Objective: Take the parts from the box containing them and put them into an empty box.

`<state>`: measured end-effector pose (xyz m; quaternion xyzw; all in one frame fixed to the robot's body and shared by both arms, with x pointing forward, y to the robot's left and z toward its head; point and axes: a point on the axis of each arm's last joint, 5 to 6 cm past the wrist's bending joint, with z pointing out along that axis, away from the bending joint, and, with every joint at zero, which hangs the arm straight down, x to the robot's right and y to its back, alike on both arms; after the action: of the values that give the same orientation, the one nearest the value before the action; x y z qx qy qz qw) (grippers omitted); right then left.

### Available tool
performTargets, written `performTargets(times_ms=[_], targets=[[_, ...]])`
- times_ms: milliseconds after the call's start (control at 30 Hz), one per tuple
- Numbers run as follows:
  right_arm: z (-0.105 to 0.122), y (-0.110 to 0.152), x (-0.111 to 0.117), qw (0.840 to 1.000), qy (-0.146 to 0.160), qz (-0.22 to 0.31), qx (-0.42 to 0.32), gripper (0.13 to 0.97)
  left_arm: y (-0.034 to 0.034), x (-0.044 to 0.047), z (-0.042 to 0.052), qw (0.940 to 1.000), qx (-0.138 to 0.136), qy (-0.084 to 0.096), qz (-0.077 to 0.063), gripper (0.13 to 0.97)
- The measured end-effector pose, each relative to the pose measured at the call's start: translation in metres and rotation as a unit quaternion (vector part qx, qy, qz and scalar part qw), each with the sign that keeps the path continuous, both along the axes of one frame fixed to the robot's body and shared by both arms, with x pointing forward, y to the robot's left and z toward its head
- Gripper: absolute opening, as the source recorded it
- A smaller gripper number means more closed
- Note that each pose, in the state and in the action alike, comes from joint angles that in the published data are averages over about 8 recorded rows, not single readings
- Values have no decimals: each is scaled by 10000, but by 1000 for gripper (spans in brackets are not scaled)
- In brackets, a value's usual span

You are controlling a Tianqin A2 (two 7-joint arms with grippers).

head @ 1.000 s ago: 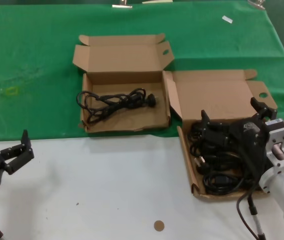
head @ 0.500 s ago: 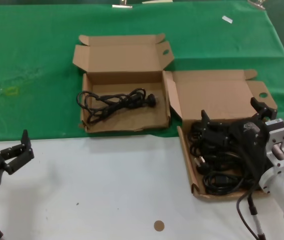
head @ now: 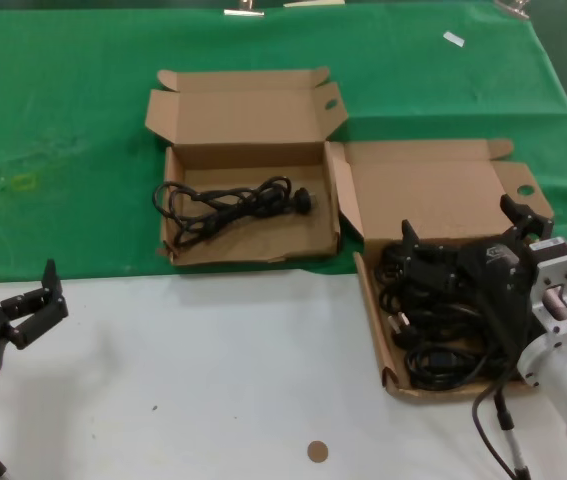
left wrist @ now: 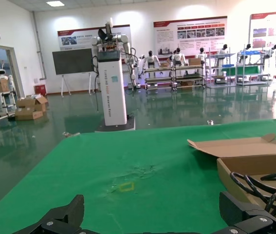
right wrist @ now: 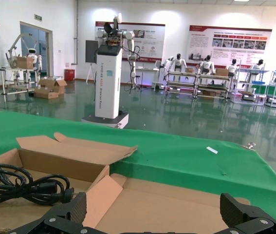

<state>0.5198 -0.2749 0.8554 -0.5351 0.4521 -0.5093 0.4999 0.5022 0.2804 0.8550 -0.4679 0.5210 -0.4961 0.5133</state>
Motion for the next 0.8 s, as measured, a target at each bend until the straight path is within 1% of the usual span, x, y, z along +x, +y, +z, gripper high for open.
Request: performTargets(times_ms=[800], targets=[[0, 0, 0, 10000, 0, 0, 0, 966, 0, 0, 0, 10000, 0, 0, 0, 966]])
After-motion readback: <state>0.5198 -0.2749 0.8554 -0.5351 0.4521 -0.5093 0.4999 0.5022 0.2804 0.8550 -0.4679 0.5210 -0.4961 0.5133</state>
